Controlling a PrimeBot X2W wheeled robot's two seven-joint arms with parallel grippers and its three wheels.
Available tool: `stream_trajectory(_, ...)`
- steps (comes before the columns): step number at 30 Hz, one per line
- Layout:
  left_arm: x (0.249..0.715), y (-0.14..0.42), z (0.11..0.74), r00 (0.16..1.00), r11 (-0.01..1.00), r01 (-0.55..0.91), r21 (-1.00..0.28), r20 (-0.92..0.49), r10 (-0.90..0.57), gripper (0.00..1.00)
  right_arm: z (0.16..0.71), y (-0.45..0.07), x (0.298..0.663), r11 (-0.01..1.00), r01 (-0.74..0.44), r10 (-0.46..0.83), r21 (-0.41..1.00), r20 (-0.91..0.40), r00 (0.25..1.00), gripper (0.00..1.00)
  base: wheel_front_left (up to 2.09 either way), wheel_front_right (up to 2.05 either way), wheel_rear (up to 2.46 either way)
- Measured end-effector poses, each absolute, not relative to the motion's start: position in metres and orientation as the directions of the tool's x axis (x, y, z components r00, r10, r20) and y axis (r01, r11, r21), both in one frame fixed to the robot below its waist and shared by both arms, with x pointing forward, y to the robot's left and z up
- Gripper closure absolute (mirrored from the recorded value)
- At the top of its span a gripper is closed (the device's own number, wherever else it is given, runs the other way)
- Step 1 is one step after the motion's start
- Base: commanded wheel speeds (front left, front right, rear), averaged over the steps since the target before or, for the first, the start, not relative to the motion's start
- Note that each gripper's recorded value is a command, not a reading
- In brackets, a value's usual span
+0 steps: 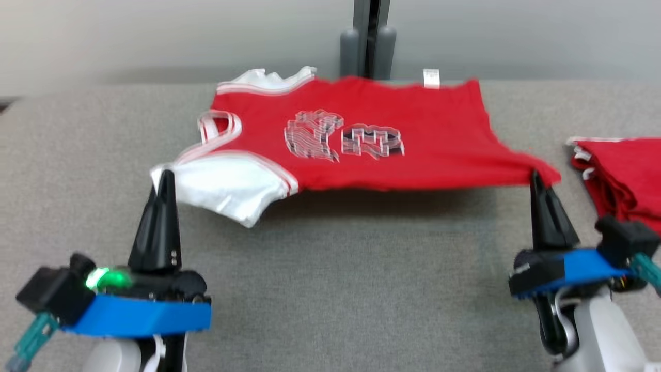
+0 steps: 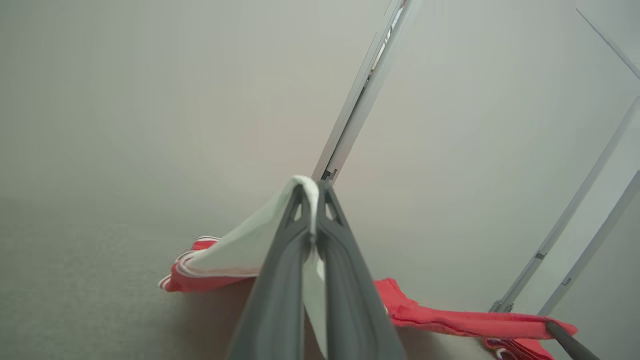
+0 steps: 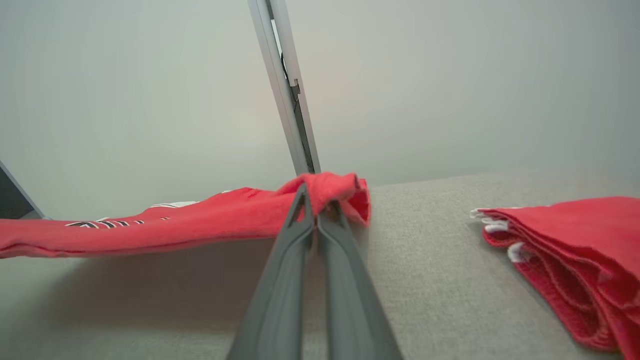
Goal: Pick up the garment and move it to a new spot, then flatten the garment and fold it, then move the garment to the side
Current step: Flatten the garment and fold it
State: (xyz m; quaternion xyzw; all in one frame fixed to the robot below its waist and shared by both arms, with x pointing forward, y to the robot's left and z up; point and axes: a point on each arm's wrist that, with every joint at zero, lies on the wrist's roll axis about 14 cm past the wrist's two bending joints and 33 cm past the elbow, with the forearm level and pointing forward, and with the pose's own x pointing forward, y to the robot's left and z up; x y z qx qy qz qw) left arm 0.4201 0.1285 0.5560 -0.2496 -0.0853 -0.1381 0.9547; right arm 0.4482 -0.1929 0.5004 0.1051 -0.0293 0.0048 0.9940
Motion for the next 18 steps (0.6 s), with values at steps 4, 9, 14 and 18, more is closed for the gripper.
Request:
stream_trajectory(4, 0.387, 0.128, 0.567, 0.946, 0.841, 0.309, -0.444, 0.234, -0.224, 1.0, 0.503, -0.2, 0.411, 0.981, 0.002, -0.01, 0.196, 0.039, 0.999, 1.0, 0.0, 0.0, 0.0)
stream_trajectory(9, 0.358, 0.127, 0.562, 0.954, 0.855, 0.294, -0.427, 0.181, -0.238, 1.0, 0.499, -0.201, 0.374, 0.975, 0.011, -0.007, 0.22, -0.016, 1.0, 1.0, 0.0, 0.0, 0.0)
stream_trajectory(14, 0.344, 0.12, 0.54, 0.959, 0.855, 0.279, -0.438, 0.077, -0.273, 1.0, 0.475, -0.202, 0.356, 0.966, 0.039, -0.008, 0.257, -0.121, 0.993, 1.0, 0.0, 0.0, 0.0)
stream_trajectory(18, 0.342, 0.118, 0.51, 0.959, 0.856, 0.238, -0.459, -0.027, -0.281, 1.0, 0.443, -0.202, 0.349, 0.963, 0.067, -0.006, 0.261, -0.23, 0.973, 1.0, 0.0, 0.0, 0.0)
